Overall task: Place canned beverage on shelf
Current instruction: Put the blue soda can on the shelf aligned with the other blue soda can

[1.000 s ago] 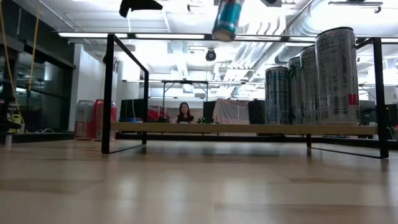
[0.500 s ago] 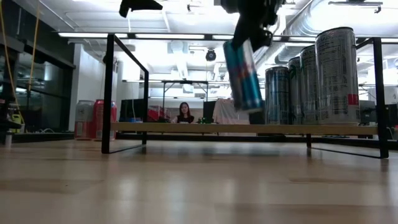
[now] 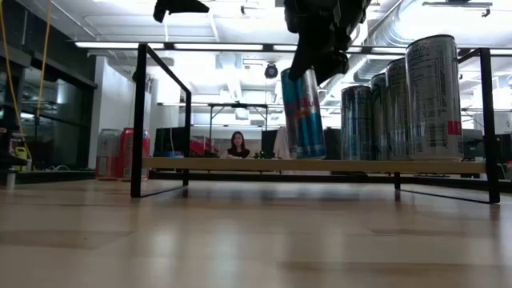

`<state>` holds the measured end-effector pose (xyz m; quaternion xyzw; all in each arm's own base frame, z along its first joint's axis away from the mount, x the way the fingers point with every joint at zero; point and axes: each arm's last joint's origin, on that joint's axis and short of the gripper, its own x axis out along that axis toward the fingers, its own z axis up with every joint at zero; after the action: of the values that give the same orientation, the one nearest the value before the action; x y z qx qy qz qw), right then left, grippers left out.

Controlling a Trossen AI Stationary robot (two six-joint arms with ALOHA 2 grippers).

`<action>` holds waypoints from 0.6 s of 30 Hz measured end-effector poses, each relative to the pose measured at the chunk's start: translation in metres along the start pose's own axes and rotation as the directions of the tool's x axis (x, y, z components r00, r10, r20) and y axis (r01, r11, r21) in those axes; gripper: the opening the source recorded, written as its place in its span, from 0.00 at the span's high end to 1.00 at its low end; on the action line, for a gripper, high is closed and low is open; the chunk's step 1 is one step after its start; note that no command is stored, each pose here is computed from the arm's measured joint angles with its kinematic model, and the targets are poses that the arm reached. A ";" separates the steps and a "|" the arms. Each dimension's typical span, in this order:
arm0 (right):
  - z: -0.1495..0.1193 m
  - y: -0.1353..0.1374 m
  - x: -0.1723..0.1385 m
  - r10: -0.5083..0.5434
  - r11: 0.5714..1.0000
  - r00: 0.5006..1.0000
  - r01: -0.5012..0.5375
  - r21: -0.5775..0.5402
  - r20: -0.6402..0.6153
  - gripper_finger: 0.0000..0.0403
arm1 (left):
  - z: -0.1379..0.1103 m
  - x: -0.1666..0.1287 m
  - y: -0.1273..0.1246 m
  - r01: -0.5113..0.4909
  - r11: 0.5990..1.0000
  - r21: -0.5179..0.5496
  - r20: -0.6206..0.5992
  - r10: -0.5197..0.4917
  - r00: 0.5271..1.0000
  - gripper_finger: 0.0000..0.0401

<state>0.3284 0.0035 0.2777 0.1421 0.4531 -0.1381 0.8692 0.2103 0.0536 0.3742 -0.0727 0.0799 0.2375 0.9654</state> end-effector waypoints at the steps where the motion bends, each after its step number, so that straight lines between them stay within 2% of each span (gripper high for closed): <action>1: 0.000 0.000 0.000 0.001 1.000 1.000 -0.001 0.000 0.001 0.38 | 0.000 0.000 0.000 0.000 1.000 0.000 0.000 0.000 1.000 0.63; 18: 0.000 -0.001 0.000 0.003 1.000 1.000 -0.003 0.019 -0.009 0.37 | 0.000 0.000 0.000 0.000 1.000 0.000 0.000 0.000 1.000 0.63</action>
<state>0.3279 0.0025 0.2773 0.1516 0.4554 -0.1402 0.8660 0.2103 0.0537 0.3742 -0.0728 0.0799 0.2374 0.9654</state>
